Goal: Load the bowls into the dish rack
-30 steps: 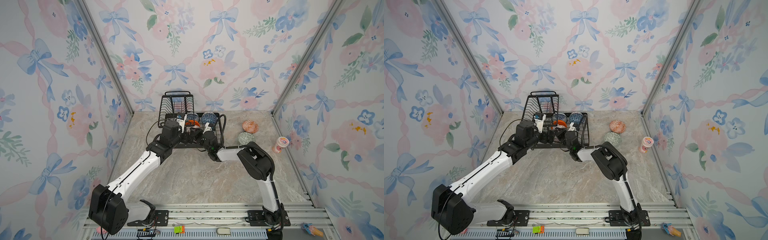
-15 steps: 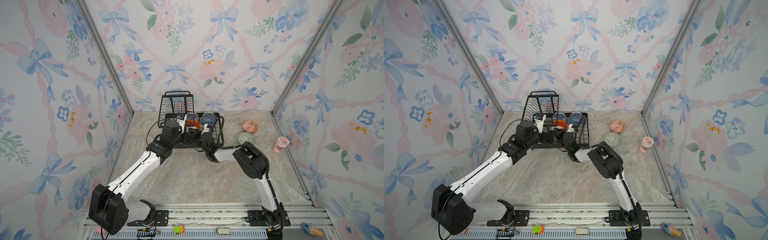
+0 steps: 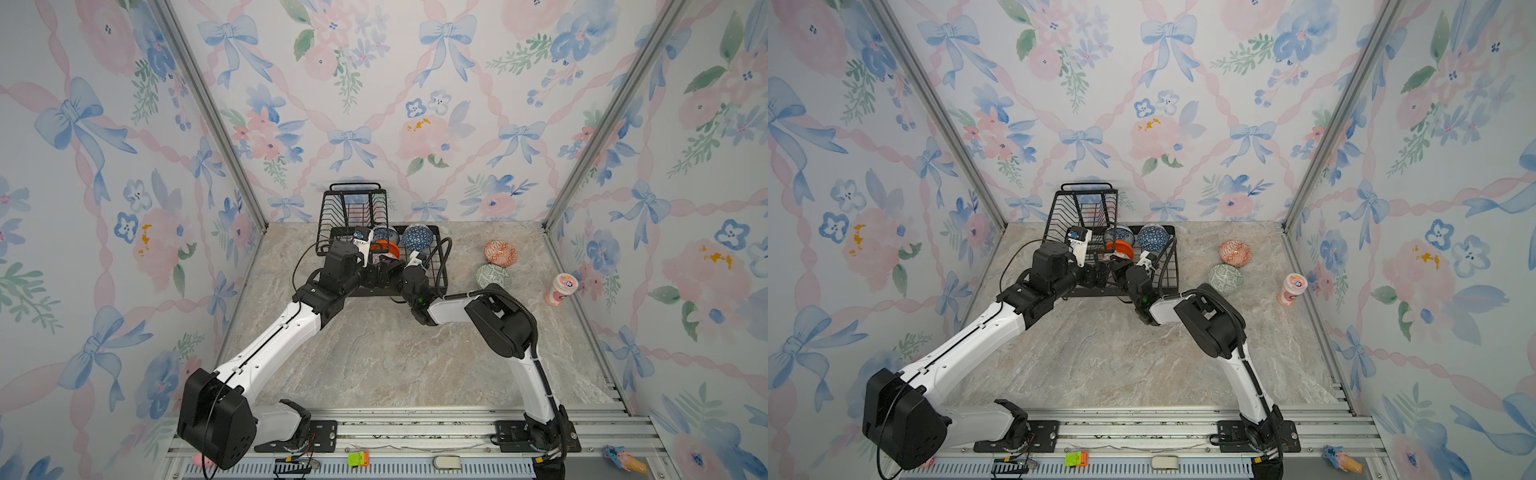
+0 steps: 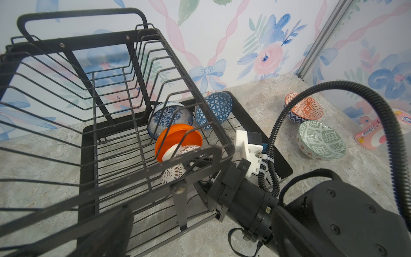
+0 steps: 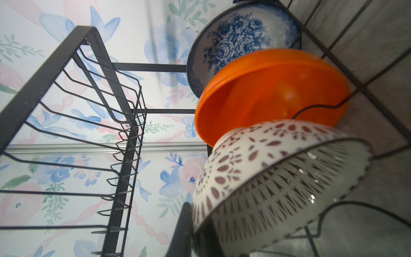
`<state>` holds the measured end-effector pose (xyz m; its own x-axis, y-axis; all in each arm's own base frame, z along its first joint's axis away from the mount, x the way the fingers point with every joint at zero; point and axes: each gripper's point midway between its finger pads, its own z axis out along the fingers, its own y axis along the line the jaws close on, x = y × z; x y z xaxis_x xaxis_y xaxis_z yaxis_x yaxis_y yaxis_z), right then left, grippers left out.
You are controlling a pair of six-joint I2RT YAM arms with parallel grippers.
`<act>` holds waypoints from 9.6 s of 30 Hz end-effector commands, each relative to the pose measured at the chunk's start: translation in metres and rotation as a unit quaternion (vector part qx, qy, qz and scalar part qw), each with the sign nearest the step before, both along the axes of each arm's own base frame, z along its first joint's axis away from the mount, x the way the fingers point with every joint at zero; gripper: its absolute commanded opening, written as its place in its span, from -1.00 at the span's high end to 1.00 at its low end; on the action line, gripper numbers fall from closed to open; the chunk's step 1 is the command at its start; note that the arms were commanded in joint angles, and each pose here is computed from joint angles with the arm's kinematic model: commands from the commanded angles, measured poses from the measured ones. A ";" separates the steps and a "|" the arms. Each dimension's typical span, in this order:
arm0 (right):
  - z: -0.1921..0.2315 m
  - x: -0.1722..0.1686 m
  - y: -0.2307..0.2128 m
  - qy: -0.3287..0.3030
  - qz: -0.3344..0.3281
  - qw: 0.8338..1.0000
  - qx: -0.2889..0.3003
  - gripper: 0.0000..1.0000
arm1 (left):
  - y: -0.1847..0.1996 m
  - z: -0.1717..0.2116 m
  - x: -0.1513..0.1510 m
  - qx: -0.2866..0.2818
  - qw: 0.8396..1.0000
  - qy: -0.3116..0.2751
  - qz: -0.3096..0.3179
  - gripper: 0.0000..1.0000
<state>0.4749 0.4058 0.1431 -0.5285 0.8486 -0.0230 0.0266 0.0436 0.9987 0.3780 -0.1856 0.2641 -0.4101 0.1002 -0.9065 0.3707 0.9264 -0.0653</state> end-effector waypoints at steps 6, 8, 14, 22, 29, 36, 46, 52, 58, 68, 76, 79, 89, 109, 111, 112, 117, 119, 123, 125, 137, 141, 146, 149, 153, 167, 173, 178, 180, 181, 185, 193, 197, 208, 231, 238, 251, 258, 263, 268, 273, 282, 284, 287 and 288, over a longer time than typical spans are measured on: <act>-0.019 -0.011 0.006 0.053 0.007 0.998 0.015 0.87 | 0.009 0.004 -0.003 0.006 1.000 -0.008 0.014 -0.96; -0.020 -0.012 0.005 0.056 0.007 0.998 0.014 0.87 | 0.009 0.004 -0.003 0.006 1.000 -0.009 0.013 -0.96; -0.016 -0.016 0.007 0.059 0.015 0.998 0.017 0.78 | 0.009 0.004 -0.003 0.006 1.000 -0.009 0.012 -0.96; -0.017 -0.019 0.006 0.066 0.020 0.998 0.015 0.68 | 0.009 0.005 -0.003 0.004 1.000 -0.009 0.013 -0.96; -0.014 -0.021 0.006 0.067 0.023 0.997 0.017 0.66 | 0.009 0.004 -0.003 0.006 1.000 -0.009 0.013 -0.96; -0.010 -0.021 0.006 0.063 0.022 0.998 0.017 0.65 | 0.010 0.004 -0.003 0.006 1.000 -0.009 0.014 -0.96; 0.001 -0.020 -0.003 0.048 0.019 0.999 0.007 0.54 | 0.010 0.003 -0.003 0.007 1.000 -0.008 0.014 -0.96; 0.009 -0.022 -0.005 0.039 0.021 0.999 0.004 0.49 | 0.010 0.003 -0.003 0.008 1.000 -0.008 0.014 -0.96; 0.015 -0.025 -0.010 0.029 0.020 0.999 -0.020 0.39 | 0.011 0.003 -0.003 0.009 1.000 -0.008 0.015 -0.96; 0.023 -0.028 -0.020 0.022 0.016 0.999 -0.026 0.33 | 0.011 0.003 -0.002 0.011 1.000 -0.010 0.017 -0.96; 0.028 -0.038 -0.036 0.022 0.008 0.996 -0.083 0.25 | 0.013 0.008 -0.004 0.008 1.000 -0.015 0.019 -0.96; 0.031 -0.040 -0.045 0.020 0.004 0.995 -0.102 0.18 | 0.013 0.008 -0.005 0.007 1.000 -0.015 0.018 -0.96; 0.050 -0.049 -0.076 0.011 -0.011 0.977 -0.212 -0.27 | 0.012 0.011 -0.006 -0.002 1.000 -0.017 0.018 -0.96; 0.114 -0.070 -0.217 0.027 -0.053 0.912 -0.405 -0.94 | -0.033 0.046 -0.028 -0.014 0.997 -0.079 -0.023 -0.96; 0.116 -0.073 -0.235 0.032 -0.059 0.898 -0.434 -0.94 | -0.043 0.049 -0.031 -0.014 0.996 -0.081 -0.029 -0.96; 0.116 -0.075 -0.244 0.036 -0.060 0.891 -0.448 -0.94 | -0.050 0.052 -0.032 -0.015 0.996 -0.083 -0.035 -0.96; 0.110 -0.083 -0.289 0.061 -0.071 0.857 -0.507 -0.93 | -0.087 0.059 -0.037 -0.013 0.994 -0.087 -0.061 -0.96; 0.097 -0.085 -0.308 0.083 -0.062 0.851 -0.514 -0.93 | -0.105 0.058 -0.040 -0.010 0.994 -0.086 -0.073 -0.96; 0.070 -0.091 -0.345 0.137 -0.052 0.847 -0.511 -0.94 | -0.140 0.048 -0.045 -0.003 0.992 -0.080 -0.096 -0.96; 0.057 -0.093 -0.361 0.161 -0.051 0.852 -0.496 -0.94 | -0.158 0.041 -0.047 0.002 0.991 -0.075 -0.108 -0.96; -0.004 -0.089 -0.414 0.250 -0.046 0.848 -0.465 -0.99 | -0.244 -0.008 -0.041 -0.009 0.991 -0.019 -0.136 -0.96; -0.021 -0.081 -0.422 0.272 -0.034 0.848 -0.453 -0.90 | -0.260 -0.022 -0.035 -0.019 0.990 -0.001 -0.138 -0.96; -0.044 -0.076 -0.423 0.289 -0.024 0.850 -0.440 -0.70 | -0.273 -0.026 -0.027 -0.021 0.989 0.001 -0.146 -0.96; -0.054 -0.071 -0.418 0.290 -0.010 0.855 -0.431 -0.55 | -0.279 -0.030 -0.021 -0.030 0.988 0.014 -0.153 -0.96; -0.065 -0.067 -0.413 0.291 0.004 0.856 -0.428 -0.48 | -0.287 -0.037 -0.017 -0.036 0.986 0.026 -0.163 -0.96; -0.087 -0.060 -0.411 0.300 0.026 0.843 -0.446 -0.01 | -0.299 -0.067 -0.005 -0.068 0.977 0.082 -0.183 -0.96; -0.093 -0.060 -0.412 0.303 0.028 0.837 -0.455 0.14 | -0.302 -0.070 -0.015 -0.066 0.977 0.087 -0.185 -0.96; -0.098 -0.060 -0.410 0.306 0.032 0.838 -0.450 0.33 | -0.300 -0.070 -0.019 -0.080 0.975 0.101 -0.181 -0.96; -0.095 -0.061 -0.410 0.303 0.029 0.839 -0.452 0.45 | -0.300 -0.069 -0.022 -0.084 0.974 0.104 -0.182 -0.96; -0.093 -0.062 -0.410 0.302 0.029 0.838 -0.453 0.50 | -0.299 -0.069 -0.023 -0.086 0.974 0.105 -0.181 -0.96; -0.085 -0.062 -0.406 0.292 0.028 0.839 -0.458 0.66 | -0.295 -0.068 -0.027 -0.094 0.973 0.115 -0.178 -0.96; -0.051 -0.067 -0.380 0.247 0.036 0.844 -0.474 0.91 | -0.281 -0.075 -0.029 -0.117 0.973 0.138 -0.146 -0.96; -0.022 -0.074 -0.371 0.222 0.029 0.840 -0.494 0.98 | -0.277 -0.068 -0.026 -0.153 0.968 0.140 -0.140 -0.96; 0.030 -0.090 -0.354 0.141 0.001 0.808 -0.572 1.00 | -0.261 -0.043 -0.010 -0.213 0.962 0.134 -0.103 -0.92; 0.048 -0.094 -0.349 0.075 -0.032 0.841 -0.535 1.00 | -0.275 -0.067 0.013 -0.237 0.956 0.156 -0.079 -0.15; 0.060 -0.097 -0.349 0.049 -0.047 0.847 -0.527 1.00 | -0.279 -0.074 0.014 -0.237 0.954 0.163 -0.080 0.20; 0.067 -0.100 -0.342 0.019 -0.048 0.858 -0.511 1.00 | -0.285 -0.079 0.011 -0.237 0.954 0.165 -0.083 0.58; 0.067 -0.100 -0.338 0.013 -0.043 0.861 -0.506 0.90 | -0.284 -0.082 0.010 -0.239 0.954 0.163 -0.083 0.85; 0.066 -0.099 -0.337 0.011 -0.039 0.863 -0.504 0.79 | -0.281 -0.080 0.009 -0.242 0.953 0.160 -0.082 1.00; 0.066 -0.098 -0.333 0.008 -0.033 0.865 -0.500 0.65 | -0.272 -0.077 0.011 -0.243 0.957 0.147 -0.064 1.00; 0.063 -0.098 -0.333 0.010 -0.032 0.866 -0.499 0.46 | -0.255 -0.069 0.014 -0.250 0.959 0.125 -0.034 1.00; 0.067 -0.098 -0.330 -0.002 -0.031 0.871 -0.491 -0.07 | -0.230 -0.062 0.019 -0.254 0.963 0.092 0.013 1.00; 0.067 -0.099 -0.331 -0.001 -0.032 0.871 -0.491 -0.24 | -0.226 -0.061 0.020 -0.257 0.962 0.086 0.024 1.00; 0.069 -0.099 -0.332 -0.003 -0.035 0.871 -0.489 -0.45 | -0.217 -0.059 0.023 -0.261 0.961 0.074 0.045 1.00; 0.070 -0.100 -0.333 -0.003 -0.036 0.871 -0.489 -0.61 | -0.215 -0.058 0.024 -0.259 0.962 0.068 0.053 1.00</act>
<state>0.3712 0.0872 0.2006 -0.5412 0.4224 -0.7271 0.0296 0.8738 0.4855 0.3957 -0.4138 0.1736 -0.5927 -0.3168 -0.7405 0.2580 0.7962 -0.5472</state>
